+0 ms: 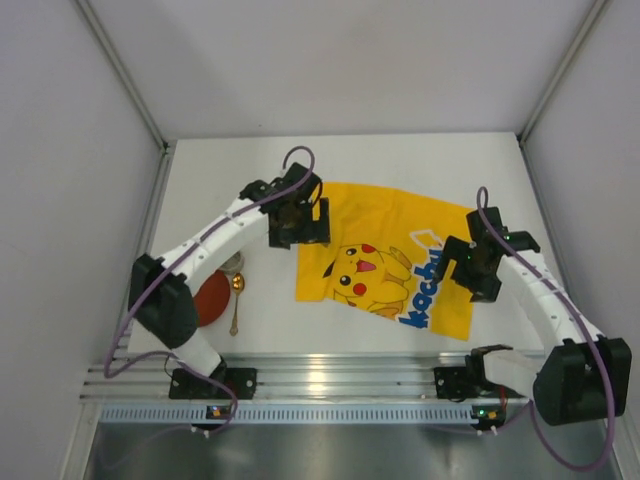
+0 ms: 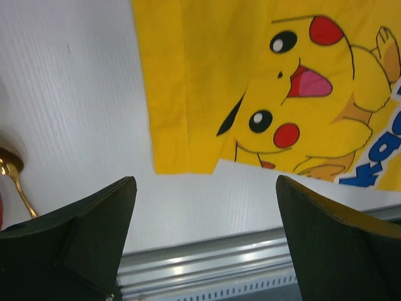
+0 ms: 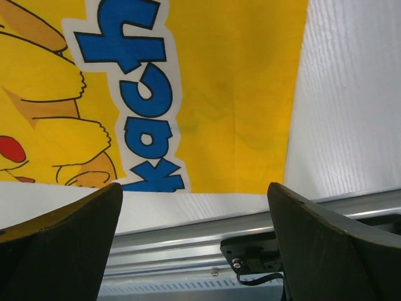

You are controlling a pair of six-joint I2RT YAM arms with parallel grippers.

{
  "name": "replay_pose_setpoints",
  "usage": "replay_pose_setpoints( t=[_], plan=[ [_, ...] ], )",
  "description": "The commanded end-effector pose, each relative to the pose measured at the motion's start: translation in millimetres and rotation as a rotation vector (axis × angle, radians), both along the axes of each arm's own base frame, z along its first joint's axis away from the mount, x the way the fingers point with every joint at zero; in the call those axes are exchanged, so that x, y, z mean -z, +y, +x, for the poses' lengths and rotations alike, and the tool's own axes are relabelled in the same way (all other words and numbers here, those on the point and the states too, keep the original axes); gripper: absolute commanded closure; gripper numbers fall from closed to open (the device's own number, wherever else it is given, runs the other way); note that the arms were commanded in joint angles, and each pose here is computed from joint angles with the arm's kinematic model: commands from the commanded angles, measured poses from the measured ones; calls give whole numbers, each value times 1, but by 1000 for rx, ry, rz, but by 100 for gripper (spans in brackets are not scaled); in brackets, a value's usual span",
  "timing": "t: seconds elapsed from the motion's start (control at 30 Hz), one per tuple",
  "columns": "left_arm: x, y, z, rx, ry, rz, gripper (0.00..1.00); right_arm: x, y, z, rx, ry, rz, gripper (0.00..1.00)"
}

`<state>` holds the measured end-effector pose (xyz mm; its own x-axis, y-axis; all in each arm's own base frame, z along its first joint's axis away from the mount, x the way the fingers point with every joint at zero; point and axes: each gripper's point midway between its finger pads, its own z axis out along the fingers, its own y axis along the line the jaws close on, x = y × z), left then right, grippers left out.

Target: Set the dinner table for one person

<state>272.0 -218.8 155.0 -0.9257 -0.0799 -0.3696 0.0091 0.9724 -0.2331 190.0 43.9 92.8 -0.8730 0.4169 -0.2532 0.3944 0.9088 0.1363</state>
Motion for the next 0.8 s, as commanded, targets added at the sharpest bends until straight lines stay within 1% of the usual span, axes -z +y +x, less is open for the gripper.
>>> replay_pose_setpoints(
  t=[0.0, 0.03, 0.07, 0.1, 0.13, 0.17, 0.2, 0.23, 0.27, 0.33, 0.37, 0.43, 0.53, 0.57, 0.6, 0.63, 0.67, 0.7, 0.73, 0.77],
  plan=[
    [31, -1, 56, 48, -66, 188, 2, -3, 19, 25, -54, -70, 85, 0],
    [24, -8, 74, 43, -95, 193, 1, -2, 21, 26, -59, -69, 94, 0],
    [31, -11, 83, 62, -84, 214, 2, 1, 24, 29, -64, -64, 105, 0],
    [58, -11, 91, 69, -23, 254, 2, 0, 31, 34, -82, -83, 141, 3],
    [51, -21, 107, 72, -49, 229, 2, -1, 36, 39, -91, -98, 163, 9],
    [58, -28, 114, 78, -44, 211, 1, 0, 40, 42, -95, -103, 186, 31],
    [69, -36, 120, 93, -17, 170, 2, -1, 48, 48, -103, -124, 230, 42],
    [71, -43, 130, 86, -36, 134, 2, -1, 51, 51, -104, -126, 245, 54],
    [76, -45, 134, 76, -24, 110, 1, 5, 52, 52, -101, -107, 248, 72],
    [90, -40, 145, 27, 4, 83, 2, 10, 51, 56, -91, -94, 237, 85],
    [98, -35, 146, 7, 24, 85, 3, 17, 50, 56, -81, -63, 229, 93],
    [108, -22, 149, -34, 54, 80, 4, 22, 47, 59, -73, -47, 207, 100],
    [120, -7, 142, -62, 91, 98, 5, 32, 38, 65, -66, -12, 147, 100],
    [117, -2, 141, -72, 89, 99, 5, 37, 32, 70, -60, 6, 110, 100],
    [127, 4, 129, -72, 120, 113, 5, 40, 29, 71, -55, 22, 89, 100],
    [128, 8, 124, -79, 127, 114, 5, 43, 25, 73, -53, 35, 72, 100],
    [124, 10, 120, -83, 117, 110, 5, 55, 19, 72, -50, 83, 44, 100],
    [135, 19, 105, -89, 155, 127, 5, 57, 17, 77, -47, 90, 32, 100],
    [138, 22, 97, -95, 167, 131, 5, 61, 14, 78, -46, 107, 21, 100],
    [132, 25, 95, -103, 149, 121, 5, 70, 9, 77, -47, 146, -5, 100]
  ],
)
